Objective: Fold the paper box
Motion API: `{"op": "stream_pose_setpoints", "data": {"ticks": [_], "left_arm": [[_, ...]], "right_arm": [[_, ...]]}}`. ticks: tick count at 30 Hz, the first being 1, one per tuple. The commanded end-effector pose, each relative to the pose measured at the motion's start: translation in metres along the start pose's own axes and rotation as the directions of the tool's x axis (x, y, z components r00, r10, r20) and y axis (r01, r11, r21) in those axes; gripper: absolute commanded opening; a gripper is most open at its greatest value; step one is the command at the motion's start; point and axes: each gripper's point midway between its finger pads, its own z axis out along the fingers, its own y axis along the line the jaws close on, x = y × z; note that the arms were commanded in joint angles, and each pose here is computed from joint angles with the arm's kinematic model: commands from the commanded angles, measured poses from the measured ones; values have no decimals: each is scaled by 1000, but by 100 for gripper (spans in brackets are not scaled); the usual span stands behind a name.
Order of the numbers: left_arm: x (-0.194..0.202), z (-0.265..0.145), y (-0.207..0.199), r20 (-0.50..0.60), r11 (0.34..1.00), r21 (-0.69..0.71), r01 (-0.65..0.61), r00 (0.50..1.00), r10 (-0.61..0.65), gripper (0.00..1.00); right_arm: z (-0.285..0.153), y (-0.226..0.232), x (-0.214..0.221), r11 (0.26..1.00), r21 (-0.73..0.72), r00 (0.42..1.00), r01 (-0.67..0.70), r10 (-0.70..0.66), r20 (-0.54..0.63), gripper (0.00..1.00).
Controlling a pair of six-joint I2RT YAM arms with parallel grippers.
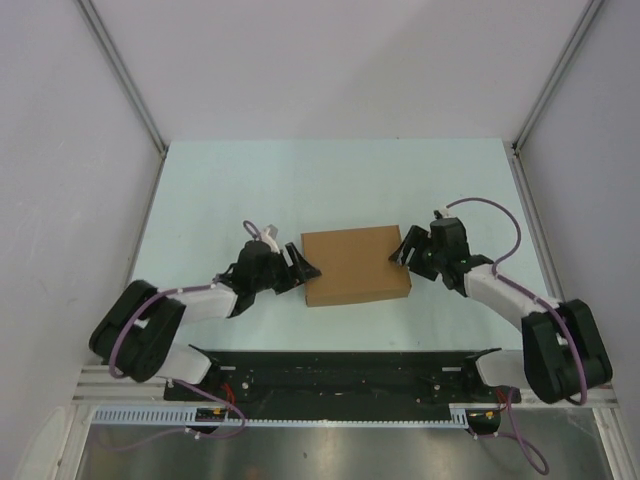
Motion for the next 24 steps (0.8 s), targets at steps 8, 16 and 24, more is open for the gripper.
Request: {"op": "stream_pose_setpoints", "data": {"ticks": [8, 16, 24], "left_arm": [[-77, 56, -28, 27, 998, 58, -2, 1000, 0, 74], [-159, 56, -23, 107, 999, 40, 3, 994, -8, 76], [-212, -58, -61, 348, 979, -157, -130, 920, 178, 90]], "right_arm": [[71, 45, -39, 986, -158, 999, -47, 49, 9, 67], [84, 54, -105, 987, -140, 991, -75, 90, 99, 70], [-58, 80, -161, 997, -9, 920, 70, -61, 387, 80]]}}
